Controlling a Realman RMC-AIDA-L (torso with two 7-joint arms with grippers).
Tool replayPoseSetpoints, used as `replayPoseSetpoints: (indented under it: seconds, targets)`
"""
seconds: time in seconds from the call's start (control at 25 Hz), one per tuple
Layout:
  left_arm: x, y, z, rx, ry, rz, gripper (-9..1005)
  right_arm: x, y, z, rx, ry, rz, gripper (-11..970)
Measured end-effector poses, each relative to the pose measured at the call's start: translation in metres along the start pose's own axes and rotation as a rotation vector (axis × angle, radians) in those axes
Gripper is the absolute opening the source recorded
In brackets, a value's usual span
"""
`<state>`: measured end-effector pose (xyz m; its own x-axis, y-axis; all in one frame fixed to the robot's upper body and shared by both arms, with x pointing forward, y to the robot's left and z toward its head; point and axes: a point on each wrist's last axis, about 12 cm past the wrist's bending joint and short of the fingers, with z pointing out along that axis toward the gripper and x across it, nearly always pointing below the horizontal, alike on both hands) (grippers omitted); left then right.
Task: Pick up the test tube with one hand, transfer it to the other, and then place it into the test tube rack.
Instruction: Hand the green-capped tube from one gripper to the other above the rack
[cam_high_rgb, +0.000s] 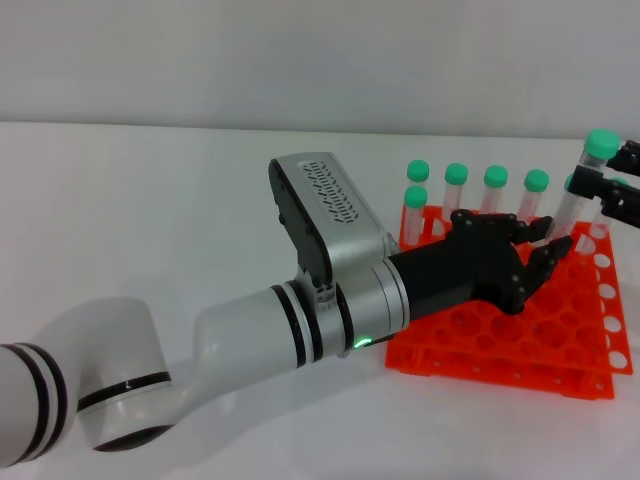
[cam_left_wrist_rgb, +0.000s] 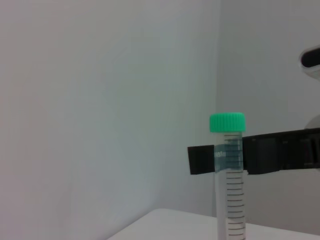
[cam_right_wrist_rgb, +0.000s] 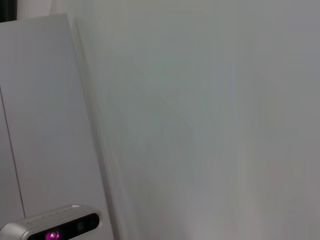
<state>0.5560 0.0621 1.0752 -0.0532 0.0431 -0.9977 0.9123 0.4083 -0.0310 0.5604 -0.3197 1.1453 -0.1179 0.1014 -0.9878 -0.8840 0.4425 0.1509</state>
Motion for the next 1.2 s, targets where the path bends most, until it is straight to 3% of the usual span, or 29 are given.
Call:
replayPoseSetpoints:
  seconds: [0.08, 0.28, 0.72, 1.2]
  targets:
    - [0.0, 0.0, 0.0, 0.0, 0.0, 0.0, 214, 0.0, 0.0, -0.001, 0.007, -0.008, -0.006, 623]
    - [0.0, 0.0, 0.0, 0.0, 0.001, 0.002, 215, -0.001, -0.001, -0.005, 0.023, -0.022, -0.011, 380]
    - [0.002, 0.0, -0.002, -0.007, 0.001, 0.01, 217, 0.001, 0.0, -0.004, 0.024, -0.028, -0.002, 191]
    - [0.024, -0.012, -0.024, -0.078, 0.003, 0.292, 220, 0.002, 0.003, -0.002, 0.02, -0.05, 0.003, 196]
